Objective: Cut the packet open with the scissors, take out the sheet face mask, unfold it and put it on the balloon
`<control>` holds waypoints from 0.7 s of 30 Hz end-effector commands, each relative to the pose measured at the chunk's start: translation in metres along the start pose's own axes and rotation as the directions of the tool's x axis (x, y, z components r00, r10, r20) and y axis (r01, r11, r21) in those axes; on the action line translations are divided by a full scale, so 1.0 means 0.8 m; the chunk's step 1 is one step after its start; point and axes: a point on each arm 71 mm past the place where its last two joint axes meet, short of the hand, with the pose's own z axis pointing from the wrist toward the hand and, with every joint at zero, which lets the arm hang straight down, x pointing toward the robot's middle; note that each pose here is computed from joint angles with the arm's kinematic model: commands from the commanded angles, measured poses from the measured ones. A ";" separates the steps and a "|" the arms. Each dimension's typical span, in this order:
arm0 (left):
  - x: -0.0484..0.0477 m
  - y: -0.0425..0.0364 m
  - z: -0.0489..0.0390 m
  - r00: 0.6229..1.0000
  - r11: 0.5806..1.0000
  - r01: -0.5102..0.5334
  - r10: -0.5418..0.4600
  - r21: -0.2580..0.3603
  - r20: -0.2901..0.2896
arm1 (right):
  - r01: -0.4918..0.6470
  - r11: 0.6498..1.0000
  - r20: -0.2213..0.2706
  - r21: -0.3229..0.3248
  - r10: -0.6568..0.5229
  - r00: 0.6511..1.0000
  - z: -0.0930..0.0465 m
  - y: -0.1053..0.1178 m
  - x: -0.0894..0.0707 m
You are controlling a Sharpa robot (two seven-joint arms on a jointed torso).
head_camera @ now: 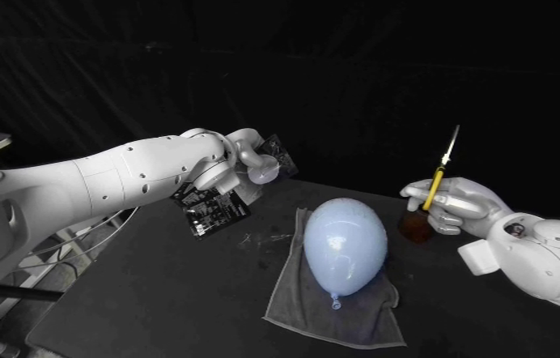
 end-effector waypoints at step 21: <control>0.049 -0.1078 0.030 0.822 0.962 0.247 -0.146 0.114 -0.550 | 0.078 0.990 -0.133 0.121 -0.061 0.989 -0.003 0.018 0.034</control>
